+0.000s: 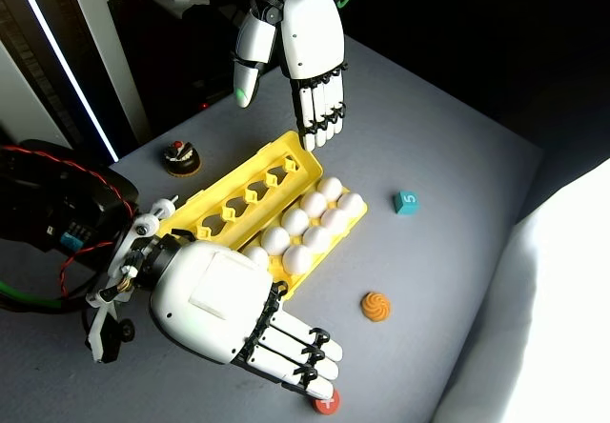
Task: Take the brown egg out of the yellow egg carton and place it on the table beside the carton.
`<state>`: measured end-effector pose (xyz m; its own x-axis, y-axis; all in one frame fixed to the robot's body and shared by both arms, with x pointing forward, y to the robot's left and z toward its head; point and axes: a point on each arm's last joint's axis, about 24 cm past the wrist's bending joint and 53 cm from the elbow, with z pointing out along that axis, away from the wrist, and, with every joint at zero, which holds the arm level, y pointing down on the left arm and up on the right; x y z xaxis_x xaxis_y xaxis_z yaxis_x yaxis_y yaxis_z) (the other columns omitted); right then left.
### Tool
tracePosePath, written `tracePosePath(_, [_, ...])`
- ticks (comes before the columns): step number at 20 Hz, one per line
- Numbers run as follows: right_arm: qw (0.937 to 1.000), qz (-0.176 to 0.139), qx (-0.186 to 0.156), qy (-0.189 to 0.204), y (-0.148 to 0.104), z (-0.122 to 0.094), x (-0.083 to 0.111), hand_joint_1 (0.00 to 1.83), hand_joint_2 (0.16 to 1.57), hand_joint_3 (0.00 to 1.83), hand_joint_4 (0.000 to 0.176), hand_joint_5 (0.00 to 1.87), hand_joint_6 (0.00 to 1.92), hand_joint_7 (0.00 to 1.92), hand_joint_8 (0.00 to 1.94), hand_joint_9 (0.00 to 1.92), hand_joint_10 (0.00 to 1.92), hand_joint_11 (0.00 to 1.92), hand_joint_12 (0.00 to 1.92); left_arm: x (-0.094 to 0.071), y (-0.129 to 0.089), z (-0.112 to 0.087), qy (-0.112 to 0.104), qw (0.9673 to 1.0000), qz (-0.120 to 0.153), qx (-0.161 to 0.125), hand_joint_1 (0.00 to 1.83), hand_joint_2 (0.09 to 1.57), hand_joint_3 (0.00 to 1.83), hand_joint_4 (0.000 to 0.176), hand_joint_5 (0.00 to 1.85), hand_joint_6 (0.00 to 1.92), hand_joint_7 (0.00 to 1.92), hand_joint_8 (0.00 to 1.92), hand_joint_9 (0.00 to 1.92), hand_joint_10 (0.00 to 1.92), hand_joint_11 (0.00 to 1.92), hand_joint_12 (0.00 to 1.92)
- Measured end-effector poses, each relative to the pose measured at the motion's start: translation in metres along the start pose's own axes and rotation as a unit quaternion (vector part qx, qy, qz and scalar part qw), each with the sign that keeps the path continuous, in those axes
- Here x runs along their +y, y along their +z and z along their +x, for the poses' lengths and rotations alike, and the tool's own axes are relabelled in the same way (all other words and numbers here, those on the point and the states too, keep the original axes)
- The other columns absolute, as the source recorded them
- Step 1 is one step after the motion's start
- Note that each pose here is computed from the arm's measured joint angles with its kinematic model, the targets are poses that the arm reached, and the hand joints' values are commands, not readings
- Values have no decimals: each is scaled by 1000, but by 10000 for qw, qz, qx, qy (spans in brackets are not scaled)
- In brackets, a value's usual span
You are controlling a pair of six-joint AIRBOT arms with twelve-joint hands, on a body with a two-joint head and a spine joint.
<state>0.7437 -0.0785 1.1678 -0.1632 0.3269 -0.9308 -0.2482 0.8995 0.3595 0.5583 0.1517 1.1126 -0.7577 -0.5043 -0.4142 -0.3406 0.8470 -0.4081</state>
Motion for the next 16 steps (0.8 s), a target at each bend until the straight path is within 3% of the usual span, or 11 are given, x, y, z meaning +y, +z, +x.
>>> tracePosePath(3, [10000,-4,3,30,1,1,1,774,795,14,157,1180,17,0,0,0,0,0,0,0,0,0,0,10000,-2,0,0,1217,0,0,29,10,0,0,0,0,0,0])
tracePosePath(4, [10000,-24,10,31,2,3,4,838,793,10,175,1244,38,52,16,0,0,0,0,0,0,0,-1,10000,0,2,0,1222,2,0,45,14,17,6,0,0,0,0])
tracePosePath(5, [10000,-35,4,14,2,2,4,1046,924,11,176,1383,140,69,11,0,0,0,0,0,0,0,-1,10000,-2,2,0,1221,1,0,45,13,17,6,0,0,0,0])
tracePosePath(8, [10000,-65,-9,-4,2,2,6,1115,954,7,176,1431,173,118,23,0,0,0,0,1,0,1,2,10000,-14,5,0,1227,3,0,31,5,0,0,0,0,0,0])
tracePosePath(9, [10000,-74,-10,-13,2,2,7,1136,953,2,127,1453,142,195,11,0,0,0,0,1,0,1,-1,10000,-17,12,0,1223,1,0,34,6,0,0,0,0,0,0])
tracePosePath(11, [10000,-81,-8,-13,2,2,7,1139,955,2,117,1455,135,208,7,0,0,0,0,1,0,1,2,10000,-14,8,0,1222,0,0,29,3,0,0,0,0,0,0])
tracePosePath(12, [10000,-86,-3,-2,2,3,7,1127,957,1,164,1450,140,200,3,0,0,0,0,1,0,1,3,10000,-17,7,0,1228,3,0,41,8,8,3,0,0,0,0])
tracePosePath(13, [10000,-97,-1,-13,2,3,8,1115,974,0,174,1372,296,166,20,0,0,0,0,1,0,1,2,10000,-15,9,0,1225,2,0,40,7,8,3,0,0,0,0])
tracePosePath(14, [10000,-96,-3,-15,2,3,8,1122,977,0,141,1330,391,184,10,0,0,0,0,1,0,1,1,10000,-15,11,0,1225,2,0,40,6,5,1,0,0,0,0])
tracePosePath(16, [10000,-97,-7,-15,2,2,8,1111,976,0,173,1330,383,205,7,0,0,0,0,1,0,1,-1,10000,-12,10,0,1223,0,0,41,7,16,6,0,0,0,0])
